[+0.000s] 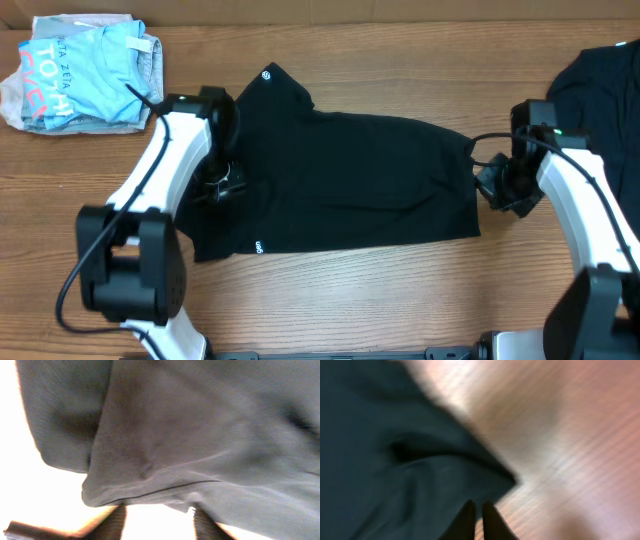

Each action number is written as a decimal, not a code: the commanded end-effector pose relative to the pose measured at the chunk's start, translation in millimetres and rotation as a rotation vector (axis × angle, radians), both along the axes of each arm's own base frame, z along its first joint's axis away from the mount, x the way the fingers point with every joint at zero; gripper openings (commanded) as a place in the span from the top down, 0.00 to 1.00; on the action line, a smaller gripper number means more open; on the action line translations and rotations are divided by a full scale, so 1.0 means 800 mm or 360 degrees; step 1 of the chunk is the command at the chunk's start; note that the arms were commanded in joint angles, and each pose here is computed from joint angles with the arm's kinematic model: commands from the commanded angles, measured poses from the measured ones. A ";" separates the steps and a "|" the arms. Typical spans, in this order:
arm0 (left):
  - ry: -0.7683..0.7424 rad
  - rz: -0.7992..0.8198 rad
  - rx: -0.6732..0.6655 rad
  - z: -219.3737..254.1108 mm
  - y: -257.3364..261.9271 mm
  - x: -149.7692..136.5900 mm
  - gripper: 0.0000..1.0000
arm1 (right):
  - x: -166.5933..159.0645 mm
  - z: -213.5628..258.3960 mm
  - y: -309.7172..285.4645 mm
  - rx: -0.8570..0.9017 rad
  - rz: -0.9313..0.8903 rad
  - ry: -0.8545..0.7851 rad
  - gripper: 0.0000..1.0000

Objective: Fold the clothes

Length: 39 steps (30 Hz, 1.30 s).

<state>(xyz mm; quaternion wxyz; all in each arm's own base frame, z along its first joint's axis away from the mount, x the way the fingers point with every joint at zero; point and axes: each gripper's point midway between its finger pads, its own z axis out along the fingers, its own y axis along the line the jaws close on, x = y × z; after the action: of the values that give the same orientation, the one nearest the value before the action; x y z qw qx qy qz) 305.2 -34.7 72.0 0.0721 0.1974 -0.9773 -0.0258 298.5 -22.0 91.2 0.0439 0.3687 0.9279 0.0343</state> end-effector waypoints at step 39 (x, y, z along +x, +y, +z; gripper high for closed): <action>-0.0245 -0.0067 -0.0185 0.008 -0.024 0.041 0.00 | -0.022 -0.134 -0.008 -0.0074 0.0085 0.0191 0.96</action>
<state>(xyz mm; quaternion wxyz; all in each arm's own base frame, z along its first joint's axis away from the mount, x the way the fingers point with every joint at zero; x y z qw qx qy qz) 337.8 -52.9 76.8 0.0087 0.1843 -0.9821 0.0385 296.8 10.5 -1.9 -0.0030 0.3080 0.9449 0.1106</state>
